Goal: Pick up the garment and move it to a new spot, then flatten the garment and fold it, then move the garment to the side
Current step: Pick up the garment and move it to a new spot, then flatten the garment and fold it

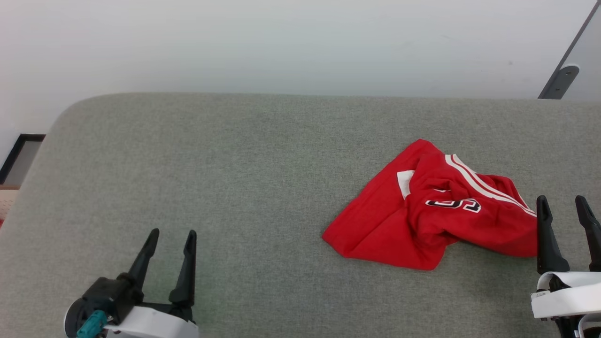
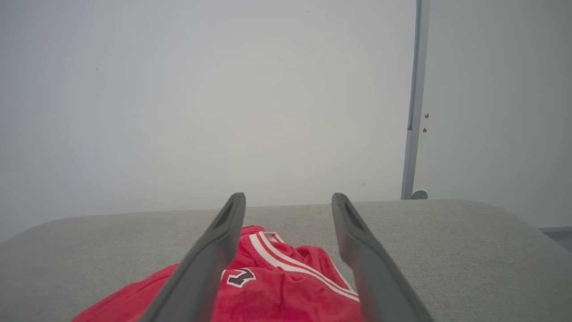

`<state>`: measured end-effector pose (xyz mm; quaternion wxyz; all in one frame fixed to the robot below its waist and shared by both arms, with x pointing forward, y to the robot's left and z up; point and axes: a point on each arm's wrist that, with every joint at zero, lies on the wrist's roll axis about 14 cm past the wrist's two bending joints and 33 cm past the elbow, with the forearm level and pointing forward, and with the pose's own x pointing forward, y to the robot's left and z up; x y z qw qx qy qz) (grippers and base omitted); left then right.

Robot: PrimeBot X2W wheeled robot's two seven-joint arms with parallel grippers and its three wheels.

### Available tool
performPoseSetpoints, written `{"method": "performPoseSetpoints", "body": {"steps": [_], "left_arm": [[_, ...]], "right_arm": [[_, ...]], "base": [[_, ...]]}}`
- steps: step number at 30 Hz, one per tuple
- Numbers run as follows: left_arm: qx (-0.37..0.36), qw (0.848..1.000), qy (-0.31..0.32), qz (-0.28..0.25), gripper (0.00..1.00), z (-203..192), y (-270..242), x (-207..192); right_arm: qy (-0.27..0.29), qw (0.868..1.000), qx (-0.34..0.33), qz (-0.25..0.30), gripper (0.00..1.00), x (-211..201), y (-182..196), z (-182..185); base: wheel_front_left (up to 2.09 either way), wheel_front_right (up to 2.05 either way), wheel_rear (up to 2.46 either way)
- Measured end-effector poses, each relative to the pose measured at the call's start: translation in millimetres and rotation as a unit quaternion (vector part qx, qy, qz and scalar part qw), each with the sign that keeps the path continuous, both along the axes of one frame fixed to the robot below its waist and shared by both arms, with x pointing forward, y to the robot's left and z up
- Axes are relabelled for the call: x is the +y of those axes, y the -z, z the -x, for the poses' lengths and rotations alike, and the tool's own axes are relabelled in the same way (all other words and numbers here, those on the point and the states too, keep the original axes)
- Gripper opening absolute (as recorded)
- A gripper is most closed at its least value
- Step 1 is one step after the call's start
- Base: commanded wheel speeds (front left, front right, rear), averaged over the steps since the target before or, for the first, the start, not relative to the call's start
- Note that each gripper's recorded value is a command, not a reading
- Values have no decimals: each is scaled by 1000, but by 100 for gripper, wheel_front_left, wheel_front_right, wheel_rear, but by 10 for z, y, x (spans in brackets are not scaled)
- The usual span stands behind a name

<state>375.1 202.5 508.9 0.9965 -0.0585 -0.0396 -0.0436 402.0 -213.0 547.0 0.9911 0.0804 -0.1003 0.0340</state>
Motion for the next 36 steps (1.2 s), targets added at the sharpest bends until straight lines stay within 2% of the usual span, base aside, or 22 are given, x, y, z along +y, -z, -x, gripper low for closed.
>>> {"method": "performPoseSetpoints", "body": {"steps": [12, 17, 21, 23, 24, 26, 30, 33, 36], "left_arm": [[0, 1000, 23, 11, 100, -80, 2, -157], [-33, 995, 94, -1, 100, -437, -258, -470], [20, 985, 173, -3, 100, -799, -264, -862], [73, 972, 221, -15, 100, -938, -193, -1113], [107, 965, 238, -4, 100, -1008, -148, -1220], [183, 941, 283, -30, 100, -1048, 23, -1447], [286, 898, 331, -45, 100, -1161, 169, -1719], [321, 876, 359, -30, 100, -1261, 150, -1958], [331, 862, 382, -25, 100, -1368, 99, -2198]], "right_arm": [[4, 1000, 2, -4, 100, 3, 25, -19], [8, 1000, 5, -13, 100, 9, 62, -74], [11, 1000, 2, -24, 100, 21, 59, -147], [18, 999, 6, -30, 100, -5, 94, -151], [23, 999, 8, -32, 100, -25, 109, -156], [31, 999, 13, -34, 100, -70, 144, -150], [52, 998, 19, -39, 100, -176, 193, -116], [71, 996, 24, -43, 100, -283, 225, -68], [87, 995, 27, -45, 100, -368, 245, -38]], "base": [[0, 0, 0], [0, 0, 0], [0, 0, 0], [0, 0, 0], [0, 0, 0], [0, 0, 0], [0, 0, 0], [0, 0, 0], [0, 0, 0]]}}
